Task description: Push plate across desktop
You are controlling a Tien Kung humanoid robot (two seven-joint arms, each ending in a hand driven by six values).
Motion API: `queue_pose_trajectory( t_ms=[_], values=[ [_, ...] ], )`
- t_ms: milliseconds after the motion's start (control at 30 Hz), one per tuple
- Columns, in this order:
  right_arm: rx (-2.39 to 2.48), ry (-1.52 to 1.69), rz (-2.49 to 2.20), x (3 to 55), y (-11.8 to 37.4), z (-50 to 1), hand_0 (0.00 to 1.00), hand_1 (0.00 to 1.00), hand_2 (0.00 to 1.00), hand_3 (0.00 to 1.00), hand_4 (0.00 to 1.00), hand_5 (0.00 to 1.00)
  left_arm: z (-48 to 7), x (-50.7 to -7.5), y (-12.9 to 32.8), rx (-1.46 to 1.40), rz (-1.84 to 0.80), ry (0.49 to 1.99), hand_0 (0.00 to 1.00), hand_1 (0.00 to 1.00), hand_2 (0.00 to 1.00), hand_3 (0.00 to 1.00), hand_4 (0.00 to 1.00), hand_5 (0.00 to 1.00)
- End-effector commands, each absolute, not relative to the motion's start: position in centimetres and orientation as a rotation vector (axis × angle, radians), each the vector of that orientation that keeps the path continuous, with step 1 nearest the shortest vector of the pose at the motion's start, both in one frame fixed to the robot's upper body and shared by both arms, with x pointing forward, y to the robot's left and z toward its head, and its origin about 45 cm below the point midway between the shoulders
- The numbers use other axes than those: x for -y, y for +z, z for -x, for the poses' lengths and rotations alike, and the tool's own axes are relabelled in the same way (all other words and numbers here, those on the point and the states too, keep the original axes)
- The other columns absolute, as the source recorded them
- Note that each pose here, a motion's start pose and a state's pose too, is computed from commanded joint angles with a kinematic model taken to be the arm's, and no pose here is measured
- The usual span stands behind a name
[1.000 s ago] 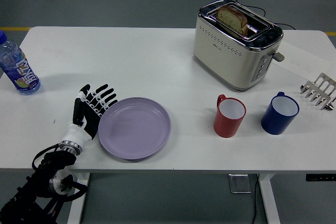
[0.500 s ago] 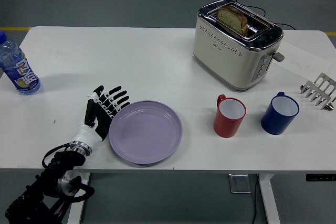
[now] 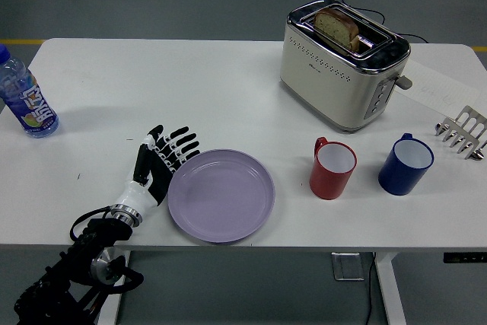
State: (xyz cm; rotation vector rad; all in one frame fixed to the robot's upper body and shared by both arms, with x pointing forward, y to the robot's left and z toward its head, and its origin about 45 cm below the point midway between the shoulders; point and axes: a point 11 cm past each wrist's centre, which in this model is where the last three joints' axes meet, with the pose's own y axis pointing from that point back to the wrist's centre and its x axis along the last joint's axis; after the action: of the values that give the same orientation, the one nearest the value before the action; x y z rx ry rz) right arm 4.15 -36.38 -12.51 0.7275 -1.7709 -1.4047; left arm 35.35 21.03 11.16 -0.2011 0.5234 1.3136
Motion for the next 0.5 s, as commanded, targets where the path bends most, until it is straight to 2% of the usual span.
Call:
queue_pose_trajectory(
  t_ms=[500],
  values=[
    [1.772,-1.405,-0.724,36.4,-12.5,-4.1,0.590,0.526,0.612,0.608,0.345,0.549,-36.4,-23.1,12.3,-0.492,0.236,1.383,0.756,0.755,0.715,0.687,0.574,0.998]
  ],
)
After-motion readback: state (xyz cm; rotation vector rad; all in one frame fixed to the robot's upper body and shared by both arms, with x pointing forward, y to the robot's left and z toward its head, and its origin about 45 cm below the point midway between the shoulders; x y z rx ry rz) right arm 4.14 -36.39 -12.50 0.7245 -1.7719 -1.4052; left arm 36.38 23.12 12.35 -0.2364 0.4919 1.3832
